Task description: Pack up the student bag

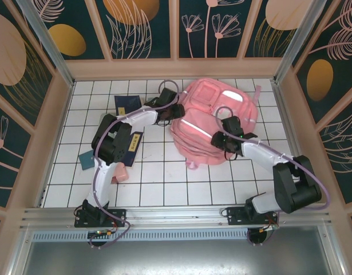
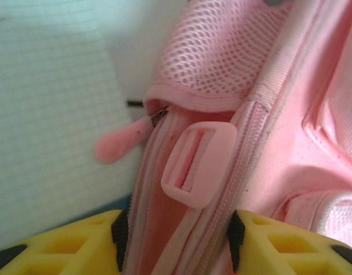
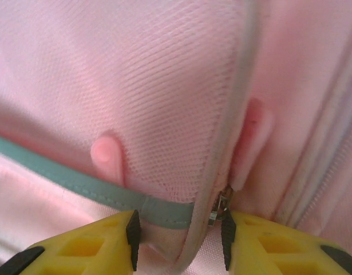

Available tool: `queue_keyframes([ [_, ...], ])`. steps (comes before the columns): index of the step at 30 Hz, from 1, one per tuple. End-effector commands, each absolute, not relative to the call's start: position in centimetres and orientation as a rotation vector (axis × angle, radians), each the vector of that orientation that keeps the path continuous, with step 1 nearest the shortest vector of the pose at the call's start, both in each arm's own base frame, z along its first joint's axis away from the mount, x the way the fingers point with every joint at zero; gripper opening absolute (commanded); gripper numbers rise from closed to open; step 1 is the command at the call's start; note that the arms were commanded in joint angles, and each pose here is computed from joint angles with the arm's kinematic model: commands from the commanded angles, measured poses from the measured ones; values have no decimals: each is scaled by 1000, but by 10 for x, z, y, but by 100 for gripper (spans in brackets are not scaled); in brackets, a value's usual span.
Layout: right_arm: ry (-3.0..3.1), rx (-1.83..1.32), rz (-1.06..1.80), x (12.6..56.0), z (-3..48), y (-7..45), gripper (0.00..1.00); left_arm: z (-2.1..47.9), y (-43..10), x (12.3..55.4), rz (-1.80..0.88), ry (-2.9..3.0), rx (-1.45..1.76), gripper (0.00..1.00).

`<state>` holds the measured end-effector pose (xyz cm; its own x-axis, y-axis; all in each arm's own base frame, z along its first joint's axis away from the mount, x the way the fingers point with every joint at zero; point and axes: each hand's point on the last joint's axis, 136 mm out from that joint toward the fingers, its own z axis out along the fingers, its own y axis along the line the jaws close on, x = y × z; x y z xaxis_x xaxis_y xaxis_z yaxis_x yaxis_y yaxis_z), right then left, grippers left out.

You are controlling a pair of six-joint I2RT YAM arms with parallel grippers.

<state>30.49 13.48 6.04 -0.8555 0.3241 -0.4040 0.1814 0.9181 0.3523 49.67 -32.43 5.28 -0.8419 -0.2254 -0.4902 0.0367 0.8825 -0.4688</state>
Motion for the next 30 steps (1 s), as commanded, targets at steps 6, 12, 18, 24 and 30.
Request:
queue_keyframes([
  [6, 2730, 262, 589, 273, 54, 200, 45, 50, -365, 522, -772, 2483, -64, 50],
  [12, 2727, 191, 604, 287, 59, 228, 48, 68, -380, 536, -812, 2444, -16, 50],
  [18, 2702, 224, 556, 295, 62, 215, 49, 112, -362, 532, -783, 2399, -16, 55],
  [24, 2614, 161, 481, 313, 102, 208, 53, 160, -307, 514, -772, 2337, -107, 56],
  [30, 2490, 144, 430, 333, 149, 206, 58, 171, -228, 478, -662, 2318, -216, 57],
])
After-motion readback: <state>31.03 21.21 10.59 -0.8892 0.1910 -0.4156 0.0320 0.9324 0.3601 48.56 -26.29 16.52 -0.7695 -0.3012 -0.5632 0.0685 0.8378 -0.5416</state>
